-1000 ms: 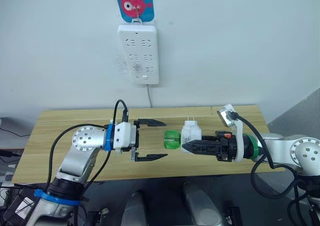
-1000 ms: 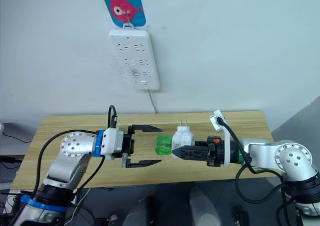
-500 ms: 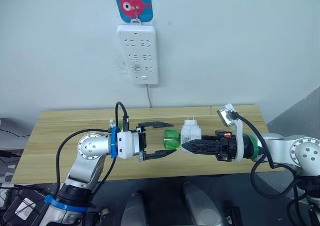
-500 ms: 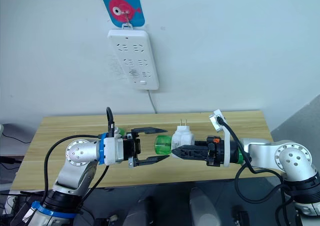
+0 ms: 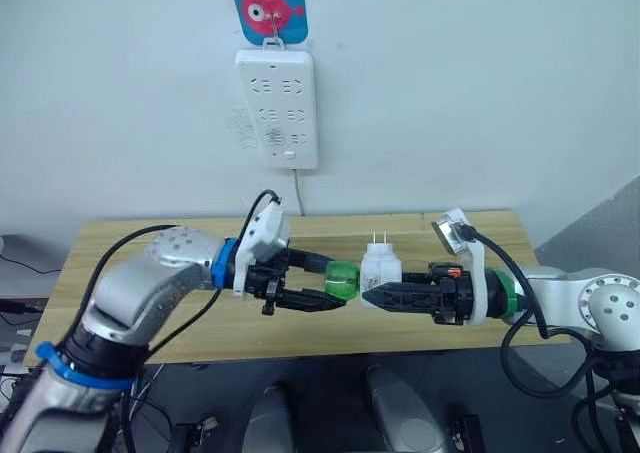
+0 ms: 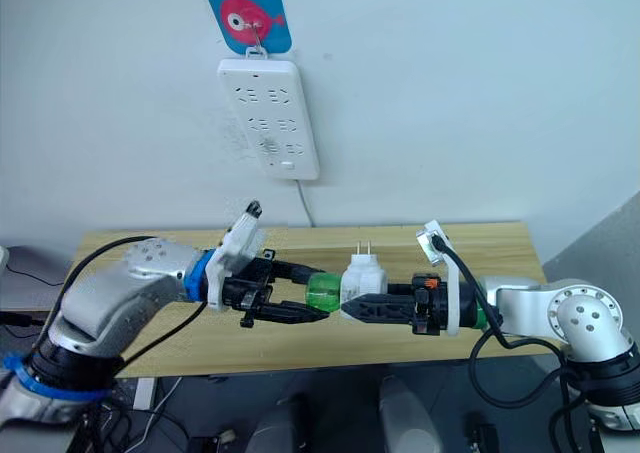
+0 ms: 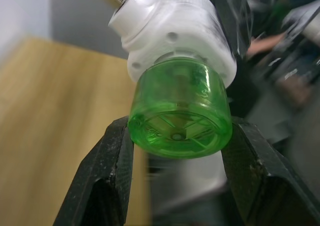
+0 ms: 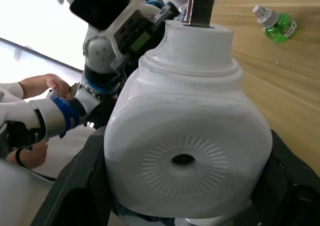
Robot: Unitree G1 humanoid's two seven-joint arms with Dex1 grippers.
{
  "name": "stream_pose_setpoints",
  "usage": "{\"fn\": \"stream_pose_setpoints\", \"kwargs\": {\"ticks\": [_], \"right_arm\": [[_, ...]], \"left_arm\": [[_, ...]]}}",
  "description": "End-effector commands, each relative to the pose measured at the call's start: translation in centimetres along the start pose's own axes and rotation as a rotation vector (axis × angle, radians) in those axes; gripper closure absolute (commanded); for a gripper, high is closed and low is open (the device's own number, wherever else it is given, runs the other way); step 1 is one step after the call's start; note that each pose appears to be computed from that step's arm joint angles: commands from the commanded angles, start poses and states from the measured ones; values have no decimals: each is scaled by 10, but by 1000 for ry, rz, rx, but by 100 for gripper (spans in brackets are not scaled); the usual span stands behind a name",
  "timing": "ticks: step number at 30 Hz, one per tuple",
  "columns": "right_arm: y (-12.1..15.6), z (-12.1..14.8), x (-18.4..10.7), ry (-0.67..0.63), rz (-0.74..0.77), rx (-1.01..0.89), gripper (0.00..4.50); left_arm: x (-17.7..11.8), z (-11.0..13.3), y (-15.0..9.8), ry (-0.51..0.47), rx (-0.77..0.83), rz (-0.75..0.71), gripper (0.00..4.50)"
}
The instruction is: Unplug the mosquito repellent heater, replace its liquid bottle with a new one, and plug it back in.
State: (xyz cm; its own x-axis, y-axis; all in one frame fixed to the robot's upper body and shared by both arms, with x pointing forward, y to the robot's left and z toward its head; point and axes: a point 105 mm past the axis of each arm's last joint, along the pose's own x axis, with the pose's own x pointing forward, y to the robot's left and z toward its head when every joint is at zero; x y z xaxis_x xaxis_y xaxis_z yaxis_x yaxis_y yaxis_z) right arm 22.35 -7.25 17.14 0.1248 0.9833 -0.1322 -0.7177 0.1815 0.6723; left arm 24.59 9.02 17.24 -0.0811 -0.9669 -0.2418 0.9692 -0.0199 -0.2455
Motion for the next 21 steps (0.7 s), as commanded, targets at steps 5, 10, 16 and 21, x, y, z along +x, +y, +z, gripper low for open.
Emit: {"fn": "stream_pose_setpoints", "kwargs": {"ticks": [5, 10, 16, 21], "right_arm": [[5, 2, -5, 2, 17, -22, 143], [3, 4, -5, -4, 18, -13, 143], [1, 8, -3, -14, 22, -5, 143], [0, 10, 0, -12, 25, -5, 143]], "left_arm": [[-7, -2, -1, -11, -30, 46, 194], [-10, -23, 3, 51, 252, 166, 31], [-19, -20, 7, -42, 718, 374, 31], [-12, -5, -14, -196, 979, 384, 31]]}}
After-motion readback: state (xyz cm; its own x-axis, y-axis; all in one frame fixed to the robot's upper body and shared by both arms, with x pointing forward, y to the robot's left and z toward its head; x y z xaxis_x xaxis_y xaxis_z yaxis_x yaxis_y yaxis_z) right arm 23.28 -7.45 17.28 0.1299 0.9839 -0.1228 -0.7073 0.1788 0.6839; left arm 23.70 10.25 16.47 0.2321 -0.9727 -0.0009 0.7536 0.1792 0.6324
